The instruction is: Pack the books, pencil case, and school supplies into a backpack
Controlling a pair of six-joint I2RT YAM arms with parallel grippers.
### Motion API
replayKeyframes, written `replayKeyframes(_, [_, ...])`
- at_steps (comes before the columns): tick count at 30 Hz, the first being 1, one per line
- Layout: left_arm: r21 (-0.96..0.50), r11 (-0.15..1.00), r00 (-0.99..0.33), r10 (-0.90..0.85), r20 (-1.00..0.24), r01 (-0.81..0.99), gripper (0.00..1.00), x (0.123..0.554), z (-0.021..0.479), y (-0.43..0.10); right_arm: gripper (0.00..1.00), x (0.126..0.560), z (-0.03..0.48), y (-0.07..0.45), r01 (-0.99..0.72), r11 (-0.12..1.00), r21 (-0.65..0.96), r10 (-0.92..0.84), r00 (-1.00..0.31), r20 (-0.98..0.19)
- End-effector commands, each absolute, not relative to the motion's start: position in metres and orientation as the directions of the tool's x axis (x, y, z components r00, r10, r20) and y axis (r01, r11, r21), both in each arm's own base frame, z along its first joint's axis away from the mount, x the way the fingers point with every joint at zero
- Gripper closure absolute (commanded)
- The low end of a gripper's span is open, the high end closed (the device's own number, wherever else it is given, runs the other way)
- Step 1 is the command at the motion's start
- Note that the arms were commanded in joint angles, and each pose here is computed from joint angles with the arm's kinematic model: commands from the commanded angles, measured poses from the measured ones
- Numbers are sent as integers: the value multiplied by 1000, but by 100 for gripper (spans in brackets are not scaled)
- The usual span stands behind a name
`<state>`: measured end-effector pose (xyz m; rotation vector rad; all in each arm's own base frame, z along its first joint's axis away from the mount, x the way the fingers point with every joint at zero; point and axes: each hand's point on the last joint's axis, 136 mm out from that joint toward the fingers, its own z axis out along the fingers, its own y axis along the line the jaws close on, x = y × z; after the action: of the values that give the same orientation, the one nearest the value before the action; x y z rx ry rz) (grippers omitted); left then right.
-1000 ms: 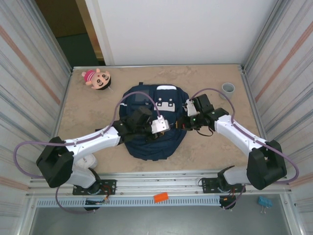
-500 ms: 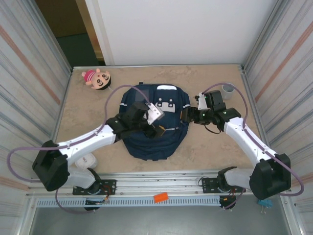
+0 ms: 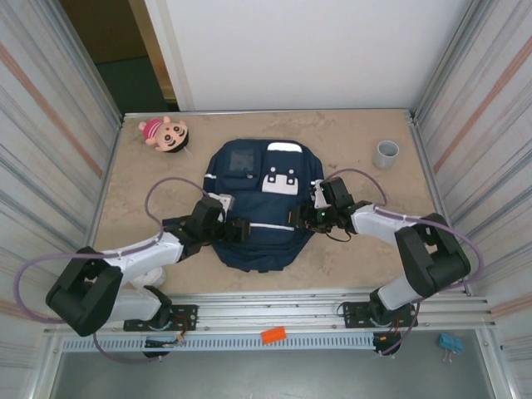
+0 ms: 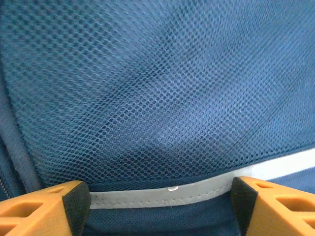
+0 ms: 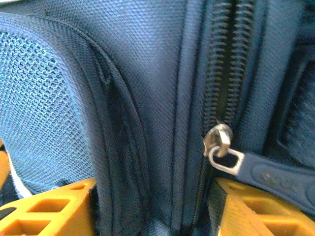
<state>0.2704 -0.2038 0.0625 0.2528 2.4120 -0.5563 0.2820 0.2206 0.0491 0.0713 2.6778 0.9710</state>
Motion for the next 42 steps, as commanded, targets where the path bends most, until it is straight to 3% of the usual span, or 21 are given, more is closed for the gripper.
replayKeyframes(1, [-329,927,-857,-17,-514,179,20,263,21,-189,44,293,36,211,-13,801,598,191,-942,-276])
replayKeyframes(5, [-315,925,-791,-27,-611,211,16,285,59,-196,43,304,68,192,-36,827,561,217,-900,-378])
replayKeyframes(7, [-277,937,-718,-41,-694,214,13,299,91,-187,37,312,96,170,-43,860,508,233,-853,-467])
replayKeyframes(8, [-248,945,-675,-40,-737,215,4,304,109,-181,28,316,111,155,-36,882,469,242,-821,-517])
replayKeyframes(10, [-170,965,-584,-22,-811,199,1,311,142,-163,0,323,141,123,-23,919,393,248,-742,-623])
replayKeyframes(16, [40,997,-335,62,-940,72,1,312,185,-91,0,338,183,43,-7,981,194,164,-504,-848])
replayKeyframes(20, [66,996,-232,49,-972,-67,1,305,179,-43,0,343,155,17,-55,992,115,83,-411,-908])
replayKeyframes(24, [115,991,-154,103,-983,-71,1,307,183,-20,0,348,119,-6,-18,992,122,104,-413,-905])
replayKeyframes(28, [66,997,-241,53,-969,-46,1,319,146,3,0,367,108,-3,-54,993,108,77,-411,-908])
replayKeyframes(30, [24,999,-205,16,-979,-35,1,326,137,7,0,379,112,0,-67,991,113,81,-363,-928])
replayKeyframes(33, [62,997,-177,70,-982,49,1,343,137,-6,0,389,92,11,-112,990,90,41,-381,-924])
replayKeyframes(36, [47,993,-229,71,-971,108,1,367,112,-16,0,383,85,7,-86,992,89,53,-352,-935])
replayKeyframes(38, [39,998,-263,53,-963,58,1,389,101,-6,0,388,86,10,-103,991,80,37,-364,-931])
replayKeyframes(39, [-8,1000,-396,-1,-918,18,1,390,88,2,0,391,83,6,-88,991,102,60,-386,-920])
replayKeyframes(42, [38,999,-360,39,-932,11,1,394,92,0,0,392,82,-2,-53,990,130,98,-398,-912])
